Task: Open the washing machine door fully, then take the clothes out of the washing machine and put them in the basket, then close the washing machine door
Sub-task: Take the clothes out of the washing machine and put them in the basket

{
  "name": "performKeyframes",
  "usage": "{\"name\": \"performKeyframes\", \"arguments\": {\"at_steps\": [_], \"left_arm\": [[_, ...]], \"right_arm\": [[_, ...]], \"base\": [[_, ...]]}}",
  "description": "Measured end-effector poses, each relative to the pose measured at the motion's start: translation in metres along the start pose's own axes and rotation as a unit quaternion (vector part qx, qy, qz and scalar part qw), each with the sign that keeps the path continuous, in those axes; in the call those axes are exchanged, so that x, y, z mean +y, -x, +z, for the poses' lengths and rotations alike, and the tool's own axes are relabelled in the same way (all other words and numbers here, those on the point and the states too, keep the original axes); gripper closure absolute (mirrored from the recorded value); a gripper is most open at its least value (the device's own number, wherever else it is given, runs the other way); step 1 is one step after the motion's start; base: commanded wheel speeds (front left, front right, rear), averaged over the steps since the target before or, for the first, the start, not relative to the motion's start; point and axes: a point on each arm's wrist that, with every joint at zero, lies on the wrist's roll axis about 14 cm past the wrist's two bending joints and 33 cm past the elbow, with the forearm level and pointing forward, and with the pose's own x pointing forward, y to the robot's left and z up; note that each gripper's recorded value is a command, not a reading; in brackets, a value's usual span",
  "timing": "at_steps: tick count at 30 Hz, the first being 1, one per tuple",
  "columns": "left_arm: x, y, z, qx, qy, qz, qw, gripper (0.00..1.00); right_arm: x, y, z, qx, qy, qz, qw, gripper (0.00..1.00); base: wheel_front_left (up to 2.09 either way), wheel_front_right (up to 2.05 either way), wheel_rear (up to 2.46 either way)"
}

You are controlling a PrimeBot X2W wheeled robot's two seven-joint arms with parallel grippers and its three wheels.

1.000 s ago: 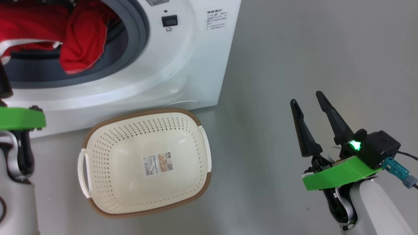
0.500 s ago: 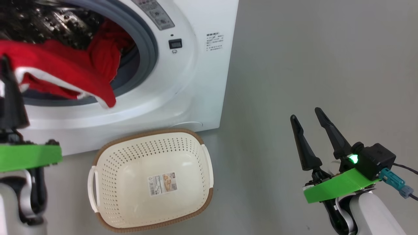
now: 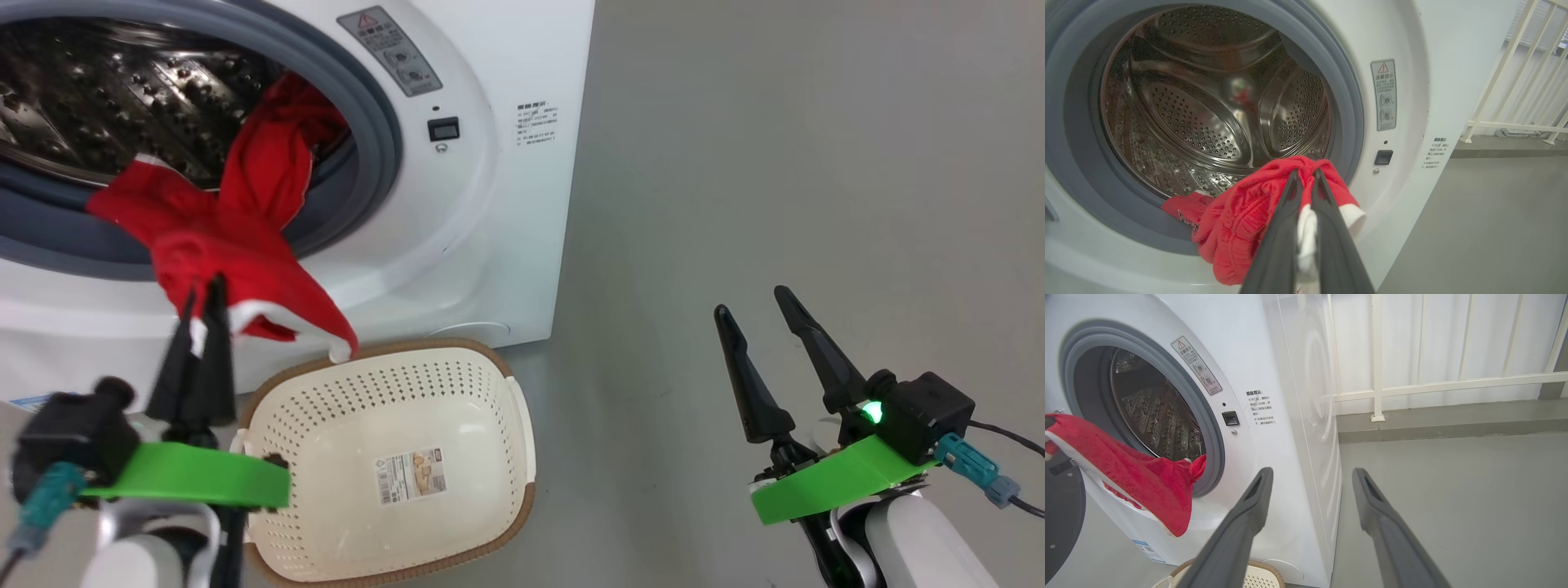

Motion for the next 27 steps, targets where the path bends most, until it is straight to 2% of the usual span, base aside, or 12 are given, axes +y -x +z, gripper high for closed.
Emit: {"name": "performKeyframes", "arguments": {"at_steps": [10, 14, 21, 27], "left_arm": [[-0.015, 0.015, -0.094, 0.127, 0.045, -0.004, 0.991, 1.00], [-0.010, 0.023, -0.137, 0.187, 0.063, 0.008, 0.980, 1.00], [-0.012, 0.021, -0.185, 0.250, 0.075, 0.010, 0.965, 1.00], [-0.016, 0.029, -0.230, 0.317, 0.083, 0.011, 0.945, 1.00]], "right_arm": [[-0.006, -0.004, -0.018, 0.022, -0.005, -0.007, 1.000, 0.00], [-0.010, -0.007, -0.028, 0.034, -0.008, -0.011, 0.999, 0.00], [-0.014, -0.020, -0.036, 0.038, -0.009, -0.011, 0.999, 0.00], [-0.021, -0.026, -0.049, 0.051, -0.010, -0.018, 0.998, 0.00]], "base": [[0.00, 0.00, 0.00], [0.00, 0.00, 0.00], [0.00, 0.00, 0.00], [0.00, 0.00, 0.00]]}}
